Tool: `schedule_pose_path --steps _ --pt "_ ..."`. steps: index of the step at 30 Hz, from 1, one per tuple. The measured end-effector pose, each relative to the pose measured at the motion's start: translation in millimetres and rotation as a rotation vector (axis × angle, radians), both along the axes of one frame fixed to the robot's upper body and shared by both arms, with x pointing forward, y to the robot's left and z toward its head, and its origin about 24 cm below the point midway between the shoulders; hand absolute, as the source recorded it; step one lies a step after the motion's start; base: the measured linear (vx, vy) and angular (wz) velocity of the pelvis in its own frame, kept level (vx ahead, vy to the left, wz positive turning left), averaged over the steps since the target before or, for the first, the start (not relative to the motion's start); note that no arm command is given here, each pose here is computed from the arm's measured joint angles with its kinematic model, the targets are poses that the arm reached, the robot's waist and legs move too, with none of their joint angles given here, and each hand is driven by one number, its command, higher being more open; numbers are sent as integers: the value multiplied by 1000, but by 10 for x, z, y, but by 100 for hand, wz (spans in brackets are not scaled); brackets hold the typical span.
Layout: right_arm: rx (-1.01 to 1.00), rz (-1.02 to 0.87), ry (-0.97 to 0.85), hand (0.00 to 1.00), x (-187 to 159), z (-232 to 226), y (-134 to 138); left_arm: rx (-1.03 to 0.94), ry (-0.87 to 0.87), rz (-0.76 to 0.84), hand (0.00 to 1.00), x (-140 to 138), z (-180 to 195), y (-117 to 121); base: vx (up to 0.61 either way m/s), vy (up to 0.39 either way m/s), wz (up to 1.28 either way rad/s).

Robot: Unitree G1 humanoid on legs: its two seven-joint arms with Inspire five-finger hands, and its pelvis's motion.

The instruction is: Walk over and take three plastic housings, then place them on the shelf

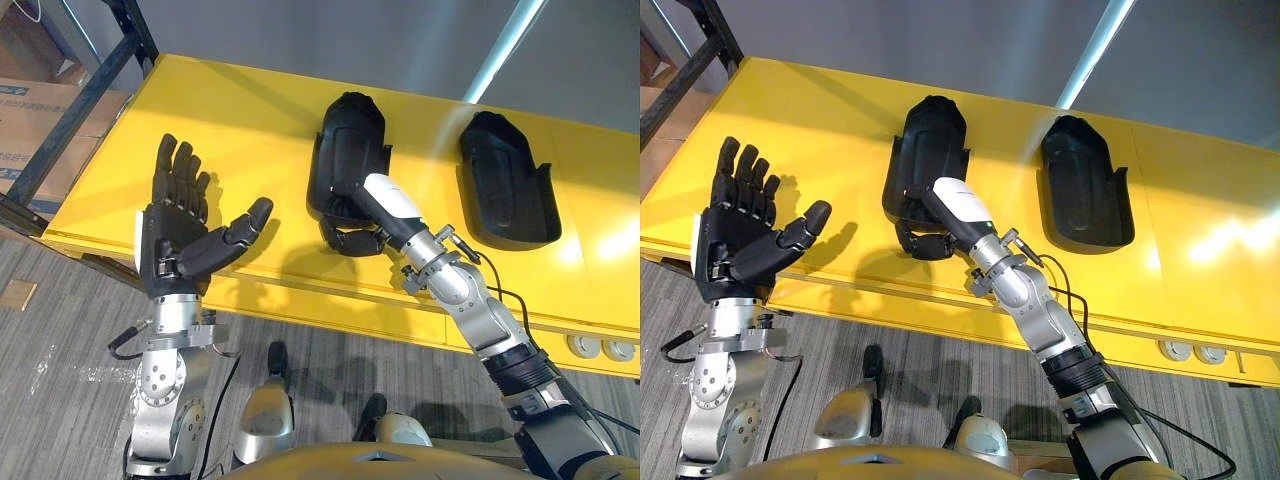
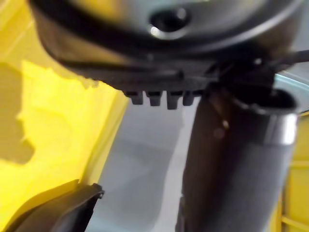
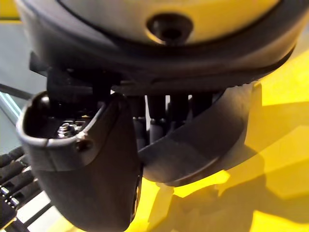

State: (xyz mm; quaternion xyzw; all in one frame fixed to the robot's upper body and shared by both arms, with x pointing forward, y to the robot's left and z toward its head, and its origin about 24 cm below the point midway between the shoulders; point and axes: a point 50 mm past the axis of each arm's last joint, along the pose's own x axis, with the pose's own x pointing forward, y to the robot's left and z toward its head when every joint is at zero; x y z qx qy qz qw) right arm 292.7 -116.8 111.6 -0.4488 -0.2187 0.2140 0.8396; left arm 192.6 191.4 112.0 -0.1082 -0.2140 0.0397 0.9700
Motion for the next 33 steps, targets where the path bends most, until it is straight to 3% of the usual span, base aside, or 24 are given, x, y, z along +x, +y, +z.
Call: schedule_pose_path --steps 12,13,33 --pt "-32 -14 -15 0 41 12 -79 10 6 -13 100 4 -4 -4 0 0 0" --pt "-32 -17 -15 100 50 11 -82 10 7 -13 100 4 -5 -4 0 0 0" --pt "-84 -24 57 100 30 -92 -162 5 16 -55 100 10 -24 -86 0 0 0"
